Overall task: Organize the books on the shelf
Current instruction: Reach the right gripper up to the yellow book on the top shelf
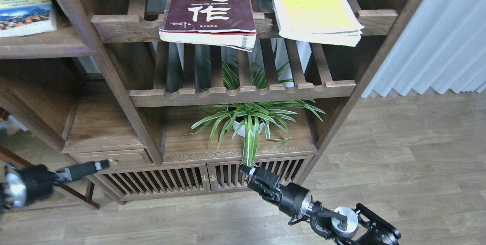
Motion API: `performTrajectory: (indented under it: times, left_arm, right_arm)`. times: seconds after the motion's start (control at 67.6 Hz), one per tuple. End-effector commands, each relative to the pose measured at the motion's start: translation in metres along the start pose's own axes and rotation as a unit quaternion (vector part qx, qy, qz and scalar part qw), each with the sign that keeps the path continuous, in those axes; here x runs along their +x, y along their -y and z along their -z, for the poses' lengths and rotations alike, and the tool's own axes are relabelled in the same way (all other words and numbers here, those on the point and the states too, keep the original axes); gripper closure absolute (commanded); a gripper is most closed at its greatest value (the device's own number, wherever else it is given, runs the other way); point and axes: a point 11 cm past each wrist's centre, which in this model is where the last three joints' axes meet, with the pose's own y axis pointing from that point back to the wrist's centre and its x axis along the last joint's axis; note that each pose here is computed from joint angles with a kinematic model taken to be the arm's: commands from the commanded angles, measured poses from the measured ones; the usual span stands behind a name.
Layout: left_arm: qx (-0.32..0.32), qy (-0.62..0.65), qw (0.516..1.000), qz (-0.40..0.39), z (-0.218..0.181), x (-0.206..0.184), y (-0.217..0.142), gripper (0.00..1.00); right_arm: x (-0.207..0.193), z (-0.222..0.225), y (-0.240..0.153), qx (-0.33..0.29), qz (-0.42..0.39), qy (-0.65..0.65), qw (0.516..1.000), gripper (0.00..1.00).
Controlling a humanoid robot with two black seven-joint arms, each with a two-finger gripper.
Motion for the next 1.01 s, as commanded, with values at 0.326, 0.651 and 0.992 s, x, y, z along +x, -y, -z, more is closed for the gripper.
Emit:
performTrajectory:
  times: [0.326,0.651,0.992]
  left_arm:
    - [0.020,-0.035,0.999,-0.024,0.037,0.024,0.002,0.01]
    - [0.025,-0.044,0.998,-0.037,0.049,0.035,-0.004,0.01]
    - [0.026,-0.049,0.997,-0.049,0.054,0.044,-0.010,0.01]
  right_arm:
    - [-0.084,0.059,0.002,0.089,0.121,-0.028,0.988,0.00]
    - [-0.118,0.102,-0.026,0.141,0.133,-0.032,0.981,0.00]
    - [-0.138,0.121,-0.043,0.164,0.137,-0.048,0.976,0.01]
